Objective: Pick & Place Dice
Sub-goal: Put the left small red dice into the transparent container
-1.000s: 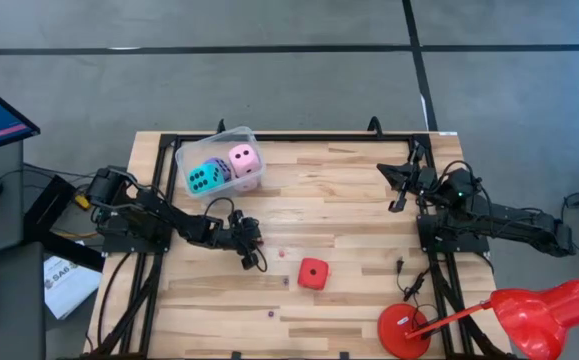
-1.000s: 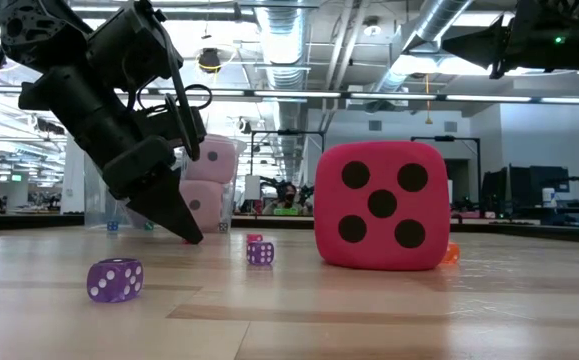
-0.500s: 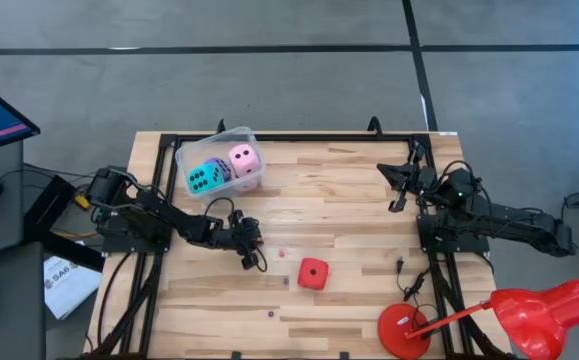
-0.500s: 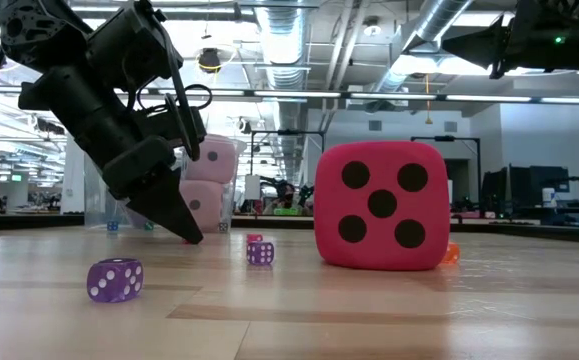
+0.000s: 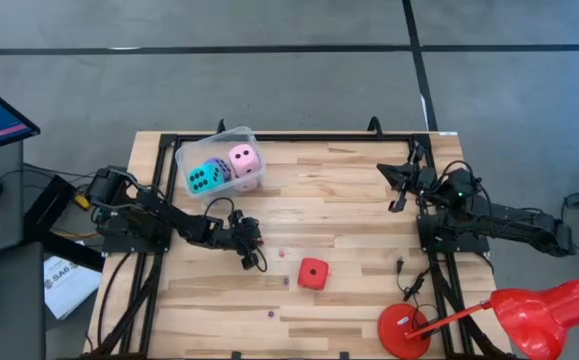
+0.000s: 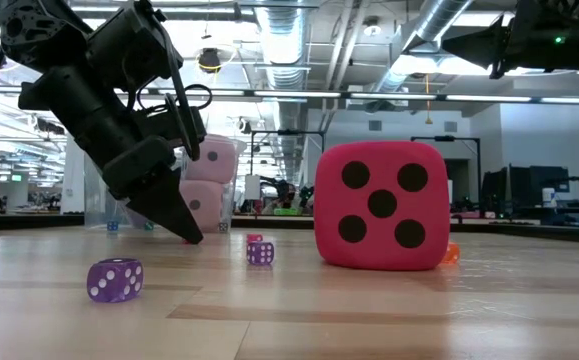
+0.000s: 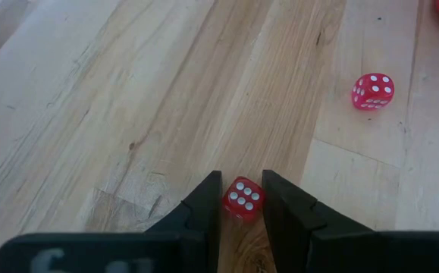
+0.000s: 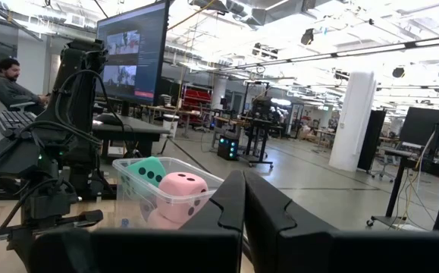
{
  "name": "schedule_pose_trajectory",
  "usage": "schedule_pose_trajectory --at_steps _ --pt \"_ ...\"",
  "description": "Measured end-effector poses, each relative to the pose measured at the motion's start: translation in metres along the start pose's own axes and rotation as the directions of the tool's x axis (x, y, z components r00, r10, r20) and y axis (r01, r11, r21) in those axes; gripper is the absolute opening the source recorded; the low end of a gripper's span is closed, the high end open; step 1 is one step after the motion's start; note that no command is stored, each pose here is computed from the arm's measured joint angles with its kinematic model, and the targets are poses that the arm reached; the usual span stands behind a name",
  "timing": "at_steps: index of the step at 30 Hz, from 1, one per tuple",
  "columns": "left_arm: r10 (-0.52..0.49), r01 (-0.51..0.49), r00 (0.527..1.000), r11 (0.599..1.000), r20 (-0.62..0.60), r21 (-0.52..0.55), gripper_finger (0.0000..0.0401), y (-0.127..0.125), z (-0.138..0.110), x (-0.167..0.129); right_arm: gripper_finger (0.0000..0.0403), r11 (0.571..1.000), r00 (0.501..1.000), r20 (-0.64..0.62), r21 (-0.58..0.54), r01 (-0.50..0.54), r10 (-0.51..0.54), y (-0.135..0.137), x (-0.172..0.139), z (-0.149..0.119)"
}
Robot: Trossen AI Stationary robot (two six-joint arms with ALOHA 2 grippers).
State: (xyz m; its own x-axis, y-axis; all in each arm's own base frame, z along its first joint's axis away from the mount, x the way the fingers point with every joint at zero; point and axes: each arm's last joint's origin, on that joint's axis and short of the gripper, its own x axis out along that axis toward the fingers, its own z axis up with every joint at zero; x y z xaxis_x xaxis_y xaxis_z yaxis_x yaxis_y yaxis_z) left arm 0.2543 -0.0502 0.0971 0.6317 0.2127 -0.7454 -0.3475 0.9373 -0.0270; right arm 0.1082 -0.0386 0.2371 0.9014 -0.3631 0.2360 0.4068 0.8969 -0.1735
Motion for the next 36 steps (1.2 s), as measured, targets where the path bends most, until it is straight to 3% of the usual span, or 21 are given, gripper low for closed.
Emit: schedule_pose_trajectory --at_steps 9,17,22,30,33,36 --pt "-0.015 0.015 1.0 1.0 0.027 0.02 0.007 0.002 0.006 -0.012 0.0 1.0 1.0 0.0 0.0 0.0 0.0 0.0 0.0 0.0" --pt "0.008 -0.025 0.962 0.998 0.273 0.061 0.0069 0.012 0.043 -0.058 0.0 1.0 1.0 0.0 -0.001 0.0 0.0 0.0 0.0 0.0" --pt "0.123 -0.147 0.926 0.988 0.357 0.04 0.0069 0.031 0.054 -0.087 0.0 1.0 1.0 0.0 -0.001 0.0 0.0 0.0 0.0 0.0" --pt "0.32 -0.303 0.837 0.947 0.444 -0.112 0.0069 0.064 0.066 -0.121 0.0 1.0 1.0 0.0 -0.001 0.0 0.0 0.0 0.0 0.0" --pt "0.415 -0.376 0.795 0.909 0.443 -0.178 0.0069 0.076 0.067 -0.128 0.0 1.0 1.0 0.0 -0.001 0.0 0.0 0.0 0.0 0.0" --pt "0.532 -0.465 0.729 0.847 0.431 -0.258 0.0069 0.087 0.069 -0.131 0.0 1.0 1.0 0.0 -0.001 0.0 0.0 0.0 0.0 0.0"
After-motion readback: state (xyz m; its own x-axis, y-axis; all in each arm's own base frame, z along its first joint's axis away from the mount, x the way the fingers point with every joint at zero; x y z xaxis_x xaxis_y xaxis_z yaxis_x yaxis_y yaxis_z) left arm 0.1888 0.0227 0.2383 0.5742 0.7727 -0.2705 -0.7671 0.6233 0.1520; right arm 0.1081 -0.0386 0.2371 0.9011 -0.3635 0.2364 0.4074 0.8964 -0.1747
